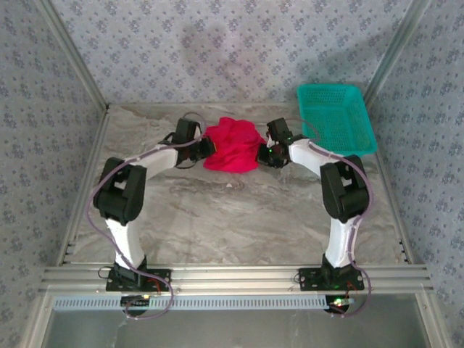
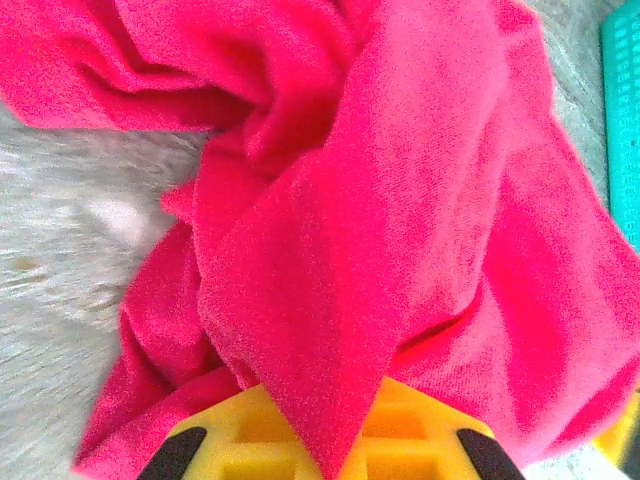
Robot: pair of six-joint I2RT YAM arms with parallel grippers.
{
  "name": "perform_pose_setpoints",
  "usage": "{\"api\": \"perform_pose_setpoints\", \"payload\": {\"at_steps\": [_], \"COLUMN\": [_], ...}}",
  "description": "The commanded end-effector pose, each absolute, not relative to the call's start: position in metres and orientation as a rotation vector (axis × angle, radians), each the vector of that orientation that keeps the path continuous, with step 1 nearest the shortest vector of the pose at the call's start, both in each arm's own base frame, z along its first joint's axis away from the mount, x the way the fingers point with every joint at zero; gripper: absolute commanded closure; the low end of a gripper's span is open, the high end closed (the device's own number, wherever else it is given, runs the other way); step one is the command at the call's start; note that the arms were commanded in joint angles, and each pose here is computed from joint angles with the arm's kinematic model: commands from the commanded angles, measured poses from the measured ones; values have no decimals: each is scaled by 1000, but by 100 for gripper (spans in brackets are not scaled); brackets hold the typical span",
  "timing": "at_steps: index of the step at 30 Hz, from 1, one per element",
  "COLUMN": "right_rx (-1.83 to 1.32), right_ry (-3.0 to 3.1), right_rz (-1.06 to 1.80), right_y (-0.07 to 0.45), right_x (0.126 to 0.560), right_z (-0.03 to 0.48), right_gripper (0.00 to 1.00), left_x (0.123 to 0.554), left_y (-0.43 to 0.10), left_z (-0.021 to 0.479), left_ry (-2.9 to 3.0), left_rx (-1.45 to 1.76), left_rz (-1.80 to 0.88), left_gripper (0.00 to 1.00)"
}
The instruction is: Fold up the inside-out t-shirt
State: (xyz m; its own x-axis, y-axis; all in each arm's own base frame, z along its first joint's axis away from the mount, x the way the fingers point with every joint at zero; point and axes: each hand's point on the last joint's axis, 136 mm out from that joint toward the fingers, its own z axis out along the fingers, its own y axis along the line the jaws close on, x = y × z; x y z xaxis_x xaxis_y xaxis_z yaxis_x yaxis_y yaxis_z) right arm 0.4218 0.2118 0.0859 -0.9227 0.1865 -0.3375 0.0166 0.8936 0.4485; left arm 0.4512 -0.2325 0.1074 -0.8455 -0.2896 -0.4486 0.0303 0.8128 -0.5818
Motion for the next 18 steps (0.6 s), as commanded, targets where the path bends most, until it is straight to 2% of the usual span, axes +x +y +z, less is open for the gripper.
{"api": "perform_pose_setpoints", "payload": {"at_steps": [1, 5, 10, 13, 17, 18], "right_rx": [-13, -52, -83, -32, 108, 135], "right_ry": [2527, 2418, 2334, 2326, 2393, 2412], "right_rz": [618, 687, 799, 847, 880, 877], "right_y": [205, 190, 185, 187, 184, 183], "right_x": [403, 363, 336, 351, 405, 420], "right_z": [196, 281, 336, 333, 292, 281], "right_gripper": [100, 100, 100, 100, 99, 85], "left_x": [441, 412, 375, 372, 399, 409], "left_y": [-192, -150, -131, -135, -140, -141], "left_z": [187, 256, 325, 329, 291, 277], "left_ry": [2400, 2334, 2182, 2170, 2267, 2309], "left_rx": [-161, -190, -232, -235, -263, -277], "left_rz": [-617, -491, -569, -627, -616, -607], "left_gripper": [100, 100, 100, 100, 100, 100]}}
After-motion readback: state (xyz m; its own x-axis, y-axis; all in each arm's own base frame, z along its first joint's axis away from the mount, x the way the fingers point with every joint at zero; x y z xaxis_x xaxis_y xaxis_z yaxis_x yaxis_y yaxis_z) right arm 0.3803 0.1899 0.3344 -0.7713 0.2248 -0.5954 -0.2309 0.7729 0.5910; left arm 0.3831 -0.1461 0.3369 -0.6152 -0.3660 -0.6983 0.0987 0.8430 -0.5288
